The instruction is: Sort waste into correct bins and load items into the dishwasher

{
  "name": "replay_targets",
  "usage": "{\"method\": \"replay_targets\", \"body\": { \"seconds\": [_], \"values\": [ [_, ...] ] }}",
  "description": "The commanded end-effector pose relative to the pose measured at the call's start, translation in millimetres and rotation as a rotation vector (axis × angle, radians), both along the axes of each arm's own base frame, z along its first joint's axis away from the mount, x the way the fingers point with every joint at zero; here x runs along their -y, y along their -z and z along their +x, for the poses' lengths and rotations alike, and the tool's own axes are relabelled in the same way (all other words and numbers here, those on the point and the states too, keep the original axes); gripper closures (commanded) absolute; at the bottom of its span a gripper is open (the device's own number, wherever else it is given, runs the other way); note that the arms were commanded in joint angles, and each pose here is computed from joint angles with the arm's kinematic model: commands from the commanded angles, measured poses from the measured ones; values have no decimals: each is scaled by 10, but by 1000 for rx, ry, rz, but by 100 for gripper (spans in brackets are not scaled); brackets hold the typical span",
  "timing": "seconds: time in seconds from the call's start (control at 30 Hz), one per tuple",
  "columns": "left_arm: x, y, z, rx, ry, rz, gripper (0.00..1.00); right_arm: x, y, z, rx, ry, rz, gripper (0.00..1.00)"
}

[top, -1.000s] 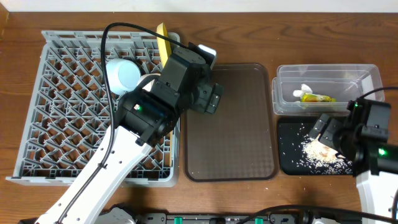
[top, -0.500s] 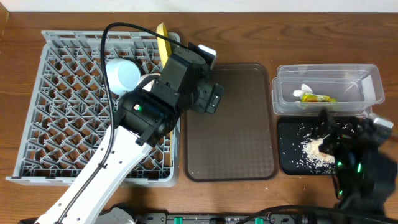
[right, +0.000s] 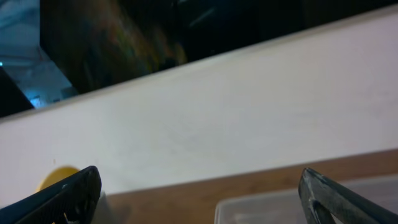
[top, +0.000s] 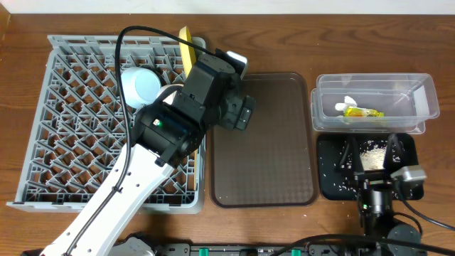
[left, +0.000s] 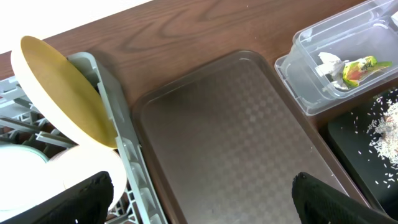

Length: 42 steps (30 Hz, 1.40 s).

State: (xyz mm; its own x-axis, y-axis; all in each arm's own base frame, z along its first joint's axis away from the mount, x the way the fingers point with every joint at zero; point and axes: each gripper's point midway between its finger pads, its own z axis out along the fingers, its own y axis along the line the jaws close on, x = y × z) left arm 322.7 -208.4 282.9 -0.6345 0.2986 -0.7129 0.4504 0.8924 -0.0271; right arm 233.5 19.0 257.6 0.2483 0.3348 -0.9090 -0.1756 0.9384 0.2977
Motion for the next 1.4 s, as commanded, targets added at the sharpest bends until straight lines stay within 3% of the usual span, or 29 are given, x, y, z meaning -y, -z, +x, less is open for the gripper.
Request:
{"method": "replay_targets", "body": {
  "seconds": [0.0,0.3,0.47,1.37],
  "values": [
    [3,7,6,-8,-5,-8,7,-97,158,23,-23,-47,-26,1],
    [3,7,6,-8,-5,-8,6,-181,988,97,-336,-77,-205,1],
    [1,8,6,-8,-6,-8,7,-176,992,98,-320,-59,-325,1],
    [2,8,6,-8,-5,-8,7,-169,988,99,-319,-55,-326,1]
  ]
}}
